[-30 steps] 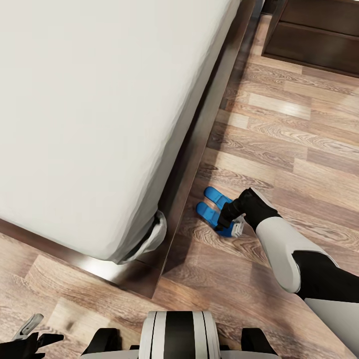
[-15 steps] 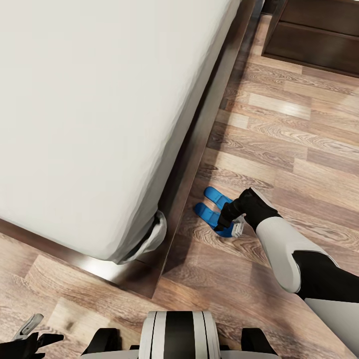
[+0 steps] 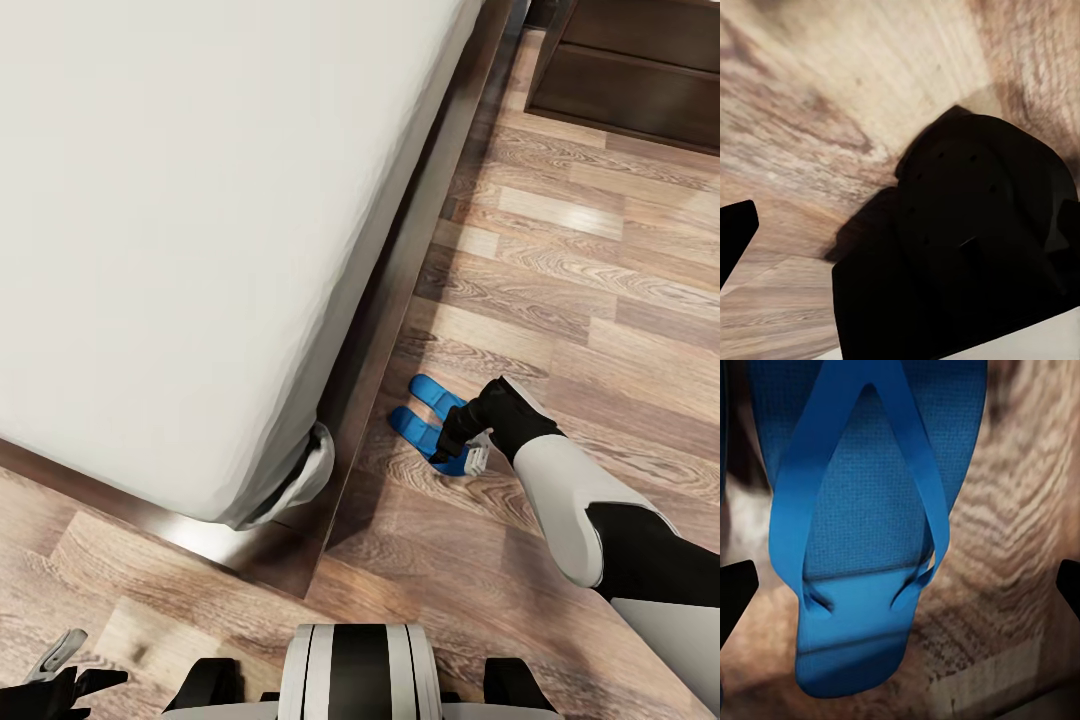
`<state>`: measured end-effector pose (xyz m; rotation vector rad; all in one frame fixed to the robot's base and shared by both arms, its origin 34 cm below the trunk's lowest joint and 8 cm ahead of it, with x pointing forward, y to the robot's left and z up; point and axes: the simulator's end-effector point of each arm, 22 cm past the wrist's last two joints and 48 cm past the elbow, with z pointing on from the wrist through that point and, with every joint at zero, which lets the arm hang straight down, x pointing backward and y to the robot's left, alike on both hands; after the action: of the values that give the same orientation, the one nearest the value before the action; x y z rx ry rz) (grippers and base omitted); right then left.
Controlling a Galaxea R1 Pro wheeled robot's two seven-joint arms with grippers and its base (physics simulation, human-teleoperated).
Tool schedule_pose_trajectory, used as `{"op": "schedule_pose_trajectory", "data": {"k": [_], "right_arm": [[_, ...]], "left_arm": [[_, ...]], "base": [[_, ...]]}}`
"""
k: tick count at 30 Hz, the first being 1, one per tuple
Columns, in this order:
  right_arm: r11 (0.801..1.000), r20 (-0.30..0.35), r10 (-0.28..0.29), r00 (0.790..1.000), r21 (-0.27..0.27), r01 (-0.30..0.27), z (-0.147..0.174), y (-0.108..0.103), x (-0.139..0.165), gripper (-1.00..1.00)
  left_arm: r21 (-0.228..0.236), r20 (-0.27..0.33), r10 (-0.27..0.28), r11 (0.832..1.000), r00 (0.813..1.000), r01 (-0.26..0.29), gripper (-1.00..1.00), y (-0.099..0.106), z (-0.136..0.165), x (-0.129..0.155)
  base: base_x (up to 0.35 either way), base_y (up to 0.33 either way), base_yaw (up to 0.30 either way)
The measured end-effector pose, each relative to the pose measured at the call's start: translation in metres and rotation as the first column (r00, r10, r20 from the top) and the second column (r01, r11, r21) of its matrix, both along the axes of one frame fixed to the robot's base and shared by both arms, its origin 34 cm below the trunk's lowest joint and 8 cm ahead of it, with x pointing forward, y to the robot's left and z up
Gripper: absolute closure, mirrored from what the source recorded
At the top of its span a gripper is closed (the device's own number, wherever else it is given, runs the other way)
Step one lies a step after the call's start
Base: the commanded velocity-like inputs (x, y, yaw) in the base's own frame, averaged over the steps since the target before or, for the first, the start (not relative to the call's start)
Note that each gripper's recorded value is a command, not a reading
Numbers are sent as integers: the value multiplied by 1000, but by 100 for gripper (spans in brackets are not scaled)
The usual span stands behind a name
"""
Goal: In the bedroom, move the book from the bed onto either nightstand, and place the two sandals side by side next to the bed.
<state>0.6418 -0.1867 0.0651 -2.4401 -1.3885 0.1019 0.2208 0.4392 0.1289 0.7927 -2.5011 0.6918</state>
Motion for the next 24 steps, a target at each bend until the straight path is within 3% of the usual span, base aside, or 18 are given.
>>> {"op": "schedule_pose_trajectory", "data": {"k": [24], "right_arm": [[1000,95,-1,995,0,1,59,0,38,-100]], "left_arm": [[0,77,-4,1000,997,4,-100,2,19,27]], "base": [[0,0,0]]}}
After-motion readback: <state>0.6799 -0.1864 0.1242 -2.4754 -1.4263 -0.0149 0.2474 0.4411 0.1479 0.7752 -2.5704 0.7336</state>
